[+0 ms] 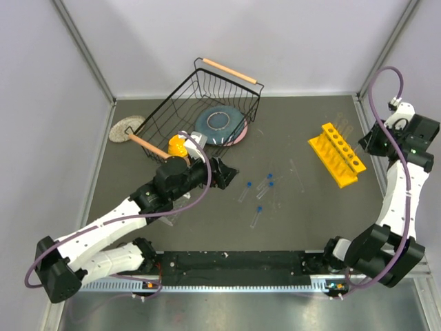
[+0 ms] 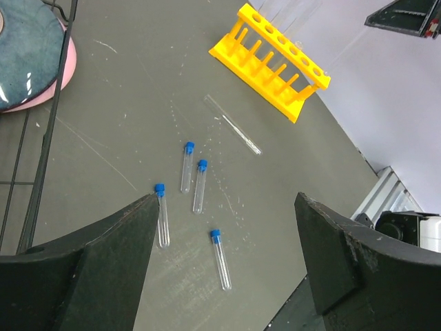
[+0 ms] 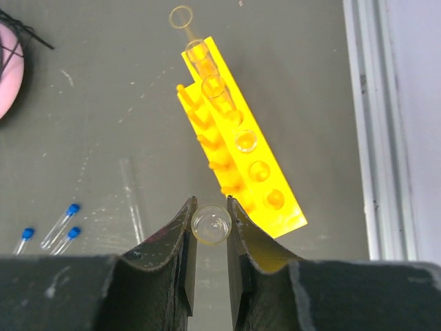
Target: Organize the chemistry lab equipment
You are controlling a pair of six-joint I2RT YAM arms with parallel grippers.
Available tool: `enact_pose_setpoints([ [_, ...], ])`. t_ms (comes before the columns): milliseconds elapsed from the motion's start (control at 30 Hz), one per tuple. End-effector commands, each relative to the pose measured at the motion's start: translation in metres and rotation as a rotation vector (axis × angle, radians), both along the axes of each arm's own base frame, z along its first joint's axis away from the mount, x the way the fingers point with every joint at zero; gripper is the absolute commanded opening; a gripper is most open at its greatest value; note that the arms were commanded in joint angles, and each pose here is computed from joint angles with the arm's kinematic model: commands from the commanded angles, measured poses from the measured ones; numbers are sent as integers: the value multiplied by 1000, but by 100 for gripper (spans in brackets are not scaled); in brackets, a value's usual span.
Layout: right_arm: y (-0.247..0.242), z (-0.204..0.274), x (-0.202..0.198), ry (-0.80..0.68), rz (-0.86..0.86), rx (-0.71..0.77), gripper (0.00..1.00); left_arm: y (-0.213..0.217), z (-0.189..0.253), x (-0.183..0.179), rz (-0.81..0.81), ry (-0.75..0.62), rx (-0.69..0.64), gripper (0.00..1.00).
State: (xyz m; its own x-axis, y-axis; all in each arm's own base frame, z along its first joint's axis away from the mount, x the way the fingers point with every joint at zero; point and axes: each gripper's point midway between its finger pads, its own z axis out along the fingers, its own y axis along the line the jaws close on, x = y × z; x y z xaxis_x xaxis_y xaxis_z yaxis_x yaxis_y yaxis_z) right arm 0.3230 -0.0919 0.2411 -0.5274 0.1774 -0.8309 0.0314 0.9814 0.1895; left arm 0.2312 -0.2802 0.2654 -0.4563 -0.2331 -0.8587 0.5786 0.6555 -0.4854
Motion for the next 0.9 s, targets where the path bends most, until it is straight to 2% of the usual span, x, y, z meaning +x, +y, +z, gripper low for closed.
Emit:
enact_pose_setpoints([
  [0,-23,26,13,-52,-26,-114,14,-3,9,7,4,-47,-27,86],
  [500,-51,10,49,-50,-55,-136,16,-14,-2,10,-51,-9,-26,87],
  [867,-53,-3,62,-52,-35,-137,16,-14,-3,8,-53,8,-33,87],
])
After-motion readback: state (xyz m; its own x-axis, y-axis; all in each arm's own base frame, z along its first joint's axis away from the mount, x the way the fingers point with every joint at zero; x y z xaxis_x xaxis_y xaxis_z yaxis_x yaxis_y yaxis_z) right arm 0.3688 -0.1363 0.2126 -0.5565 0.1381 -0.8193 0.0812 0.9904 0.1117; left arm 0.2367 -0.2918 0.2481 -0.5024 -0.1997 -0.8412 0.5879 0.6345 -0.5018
